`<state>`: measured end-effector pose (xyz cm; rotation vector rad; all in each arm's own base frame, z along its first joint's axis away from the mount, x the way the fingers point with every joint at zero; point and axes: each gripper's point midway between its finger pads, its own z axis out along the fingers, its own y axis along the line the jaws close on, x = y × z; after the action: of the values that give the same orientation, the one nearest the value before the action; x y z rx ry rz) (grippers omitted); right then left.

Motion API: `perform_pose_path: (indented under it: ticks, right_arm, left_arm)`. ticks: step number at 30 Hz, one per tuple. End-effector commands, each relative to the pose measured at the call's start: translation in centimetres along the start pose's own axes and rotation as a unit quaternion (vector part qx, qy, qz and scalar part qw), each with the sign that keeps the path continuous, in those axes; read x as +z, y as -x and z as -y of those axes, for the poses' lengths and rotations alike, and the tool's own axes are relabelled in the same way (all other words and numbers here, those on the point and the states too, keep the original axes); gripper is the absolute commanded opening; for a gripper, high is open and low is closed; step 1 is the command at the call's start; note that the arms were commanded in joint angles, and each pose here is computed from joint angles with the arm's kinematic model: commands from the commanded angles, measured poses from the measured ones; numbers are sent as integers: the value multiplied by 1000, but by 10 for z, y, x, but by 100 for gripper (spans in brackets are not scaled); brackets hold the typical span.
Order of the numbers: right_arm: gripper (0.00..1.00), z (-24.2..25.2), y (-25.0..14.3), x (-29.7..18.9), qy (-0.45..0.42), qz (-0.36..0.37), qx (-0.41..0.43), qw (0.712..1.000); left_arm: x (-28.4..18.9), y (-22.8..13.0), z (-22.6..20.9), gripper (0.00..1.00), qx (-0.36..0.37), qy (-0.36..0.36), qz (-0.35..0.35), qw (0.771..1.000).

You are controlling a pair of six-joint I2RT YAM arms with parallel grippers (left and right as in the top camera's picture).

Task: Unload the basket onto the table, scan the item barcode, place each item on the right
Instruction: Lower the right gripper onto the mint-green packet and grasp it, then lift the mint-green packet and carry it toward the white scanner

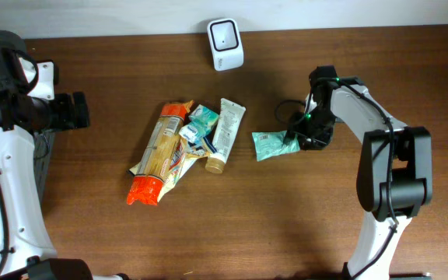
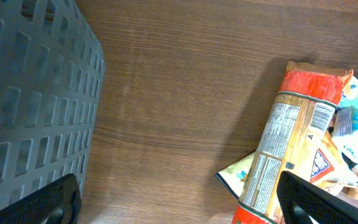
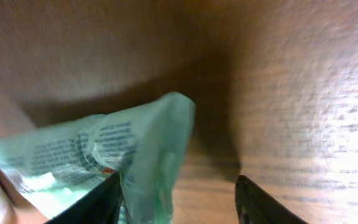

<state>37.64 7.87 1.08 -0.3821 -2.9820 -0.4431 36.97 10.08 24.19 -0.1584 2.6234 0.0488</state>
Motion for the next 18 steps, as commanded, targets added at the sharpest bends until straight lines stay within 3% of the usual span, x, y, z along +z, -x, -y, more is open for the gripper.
perform_pose_path:
  ticks: [1,4,6,8,11,14,15,18]
  right_arm:
    - [62,-5,4,-13,44,-5,-100,994]
    - [63,-15,5,-23,114,3,-184,976]
    - [63,-18,5,-22,136,2,-189,973]
    - [62,-25,0,-10,152,-17,-169,974]
    - [50,-19,-6,10,147,-45,-80,985]
    - [46,-16,5,28,151,-13,-63,986]
    - [42,-15,7,33,153,-4,-68,986]
    - [10,-16,6,34,161,-2,-87,983]
  left_arm:
    - [-3,3,-1,99,6,1,5,1000]
    - [-3,3,-1,99,6,1,5,1000]
    - [-3,3,-1,99,6,1,5,1000]
    - [-3,3,-1,99,6,1,6,1000]
    - [-3,3,-1,99,6,1,6,1000]
    - [-3,3,-1,99,6,1,5,1000]
    - [-3,3,-1,99,6,1,5,1000]
    - [-3,3,-1,99,6,1,6,1000]
